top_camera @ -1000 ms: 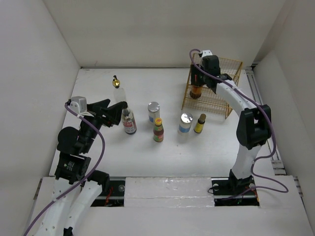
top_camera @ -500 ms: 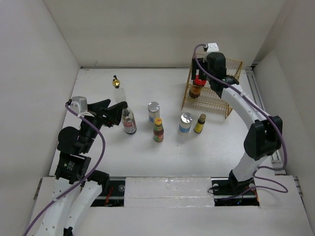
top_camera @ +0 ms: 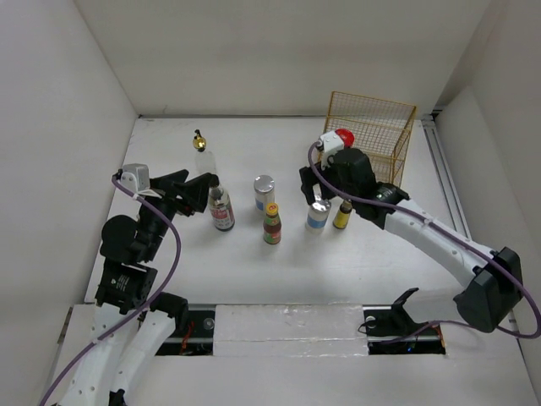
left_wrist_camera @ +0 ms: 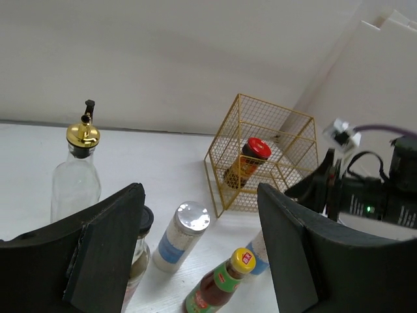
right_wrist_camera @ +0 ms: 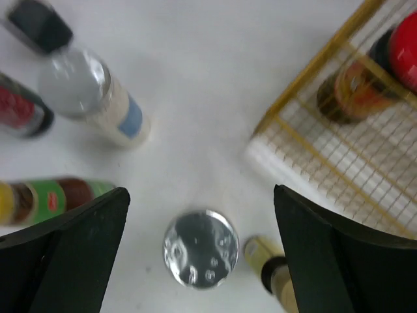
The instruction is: Organize the condiment bottles
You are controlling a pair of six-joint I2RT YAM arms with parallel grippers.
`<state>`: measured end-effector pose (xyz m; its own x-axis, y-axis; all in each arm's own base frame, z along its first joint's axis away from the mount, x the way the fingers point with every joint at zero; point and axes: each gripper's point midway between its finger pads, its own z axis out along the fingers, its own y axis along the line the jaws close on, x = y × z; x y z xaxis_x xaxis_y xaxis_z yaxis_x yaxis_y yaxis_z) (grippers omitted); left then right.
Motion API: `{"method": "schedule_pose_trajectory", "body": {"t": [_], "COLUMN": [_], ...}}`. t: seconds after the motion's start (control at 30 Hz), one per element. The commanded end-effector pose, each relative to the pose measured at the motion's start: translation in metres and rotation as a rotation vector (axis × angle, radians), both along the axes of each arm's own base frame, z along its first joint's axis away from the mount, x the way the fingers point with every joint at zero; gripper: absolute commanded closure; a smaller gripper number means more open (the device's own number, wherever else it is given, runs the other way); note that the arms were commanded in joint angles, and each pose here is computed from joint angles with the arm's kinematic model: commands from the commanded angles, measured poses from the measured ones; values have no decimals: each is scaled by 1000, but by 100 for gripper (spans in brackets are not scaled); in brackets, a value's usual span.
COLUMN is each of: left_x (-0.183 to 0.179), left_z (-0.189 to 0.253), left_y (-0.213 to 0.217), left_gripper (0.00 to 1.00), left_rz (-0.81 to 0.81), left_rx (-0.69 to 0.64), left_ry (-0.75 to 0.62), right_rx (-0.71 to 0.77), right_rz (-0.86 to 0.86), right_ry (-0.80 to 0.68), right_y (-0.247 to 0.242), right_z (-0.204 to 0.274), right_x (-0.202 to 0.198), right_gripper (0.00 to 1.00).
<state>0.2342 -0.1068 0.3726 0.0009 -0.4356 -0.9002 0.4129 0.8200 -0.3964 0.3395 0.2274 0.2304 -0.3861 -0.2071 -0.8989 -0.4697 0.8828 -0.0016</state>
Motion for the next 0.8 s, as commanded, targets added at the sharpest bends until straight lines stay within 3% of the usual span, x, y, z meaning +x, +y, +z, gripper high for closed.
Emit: {"method": "schedule_pose_trajectory", "body": {"t": [0.0, 0.4, 0.53, 0.73, 0.77], "left_x": [4, 5, 5, 1, 1], "left_z": [8, 6, 6, 10, 10], "left_y": [4, 5, 5, 5, 5], "left_gripper": [35, 37, 37, 24, 22], "left_rz": [26, 34, 35, 30, 30], "left_rx": [-28, -35, -27, -12, -12], "left_ry": [-19, -6, -9, -27, -27], "right_rx": [-71, -139, -122, -70, -41], "right_rz": [17, 29, 12, 13, 14], "right_ry": [102, 231, 207, 155, 117], "right_y": [-11, -13, -10, 1, 2], "right_z": [-20, -68, -66, -51, -35], "right_x": [-32, -47, -39, -24, -22], "right_gripper": [0, 4, 14, 43, 43]}}
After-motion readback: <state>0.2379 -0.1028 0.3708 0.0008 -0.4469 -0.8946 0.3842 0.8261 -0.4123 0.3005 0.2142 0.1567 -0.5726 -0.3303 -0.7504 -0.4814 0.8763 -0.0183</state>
